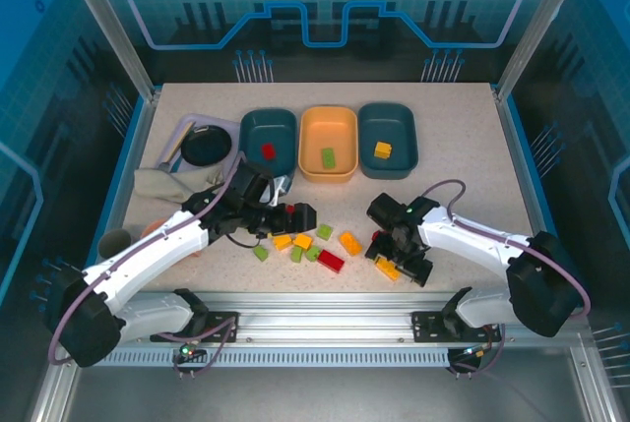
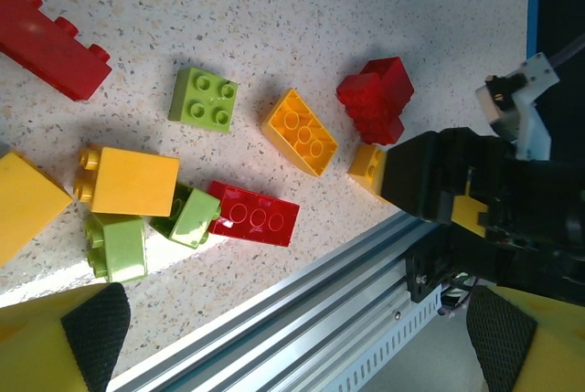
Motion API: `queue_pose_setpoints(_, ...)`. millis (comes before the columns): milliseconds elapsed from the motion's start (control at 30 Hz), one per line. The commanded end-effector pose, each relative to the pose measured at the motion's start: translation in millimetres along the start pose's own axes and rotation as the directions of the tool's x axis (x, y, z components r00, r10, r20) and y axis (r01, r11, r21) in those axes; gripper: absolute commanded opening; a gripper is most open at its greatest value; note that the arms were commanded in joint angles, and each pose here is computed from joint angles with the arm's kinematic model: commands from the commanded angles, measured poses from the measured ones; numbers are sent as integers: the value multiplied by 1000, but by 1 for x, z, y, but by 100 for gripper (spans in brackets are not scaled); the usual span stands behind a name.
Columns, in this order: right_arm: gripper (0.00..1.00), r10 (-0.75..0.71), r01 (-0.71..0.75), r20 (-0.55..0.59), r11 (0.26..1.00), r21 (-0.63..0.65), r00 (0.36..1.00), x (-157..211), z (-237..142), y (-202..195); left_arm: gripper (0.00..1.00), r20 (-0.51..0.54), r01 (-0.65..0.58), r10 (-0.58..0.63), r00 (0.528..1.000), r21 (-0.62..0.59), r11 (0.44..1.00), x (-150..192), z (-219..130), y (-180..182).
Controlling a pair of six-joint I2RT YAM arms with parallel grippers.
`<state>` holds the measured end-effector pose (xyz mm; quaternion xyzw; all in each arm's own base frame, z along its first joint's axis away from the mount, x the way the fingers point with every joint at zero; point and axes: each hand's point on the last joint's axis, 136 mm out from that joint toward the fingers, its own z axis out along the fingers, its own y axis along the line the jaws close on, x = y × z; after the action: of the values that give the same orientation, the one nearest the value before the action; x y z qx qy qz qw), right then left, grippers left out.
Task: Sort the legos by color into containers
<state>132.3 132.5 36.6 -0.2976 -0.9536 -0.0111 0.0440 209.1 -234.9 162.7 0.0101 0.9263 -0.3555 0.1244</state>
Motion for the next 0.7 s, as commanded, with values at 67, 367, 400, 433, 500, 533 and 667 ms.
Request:
queue_pose_setpoints(67,100,105,-104,2,991,-82,995,-2,9,8,99,-8,-33,34,999,52,998,7,-5,-12)
queue_pose_setpoints(367,99,115,-115,-7,984,-134,993,-6,19,16,99,-7,-37,38,999,56,998,10,-5,-13)
queue_pose_setpoints(400,99,116,-116,-7,985,-130,993,-7,20,16,99,-3,-37,37,999,57,998,10,-5,-13)
queue_pose_setpoints(433,99,115,-115,-6,985,-128,993,-7,21,15,99,-2,-37,37,999,58,998,9,-5,-14)
queue_pose_setpoints(500,97,114,-114,-5,986,-124,993,-8,23,14,99,-1,-34,35,999,56,998,9,-4,-13)
queue_pose_setpoints(533,96,116,-116,-6,986,-123,993,-9,24,14,99,0,-32,32,999,57,998,9,-4,-13)
queue_pose_setpoints(667,90,128,-128,-6,985,-113,992,-12,28,10,99,0,-30,30,1000,59,998,9,-4,-14)
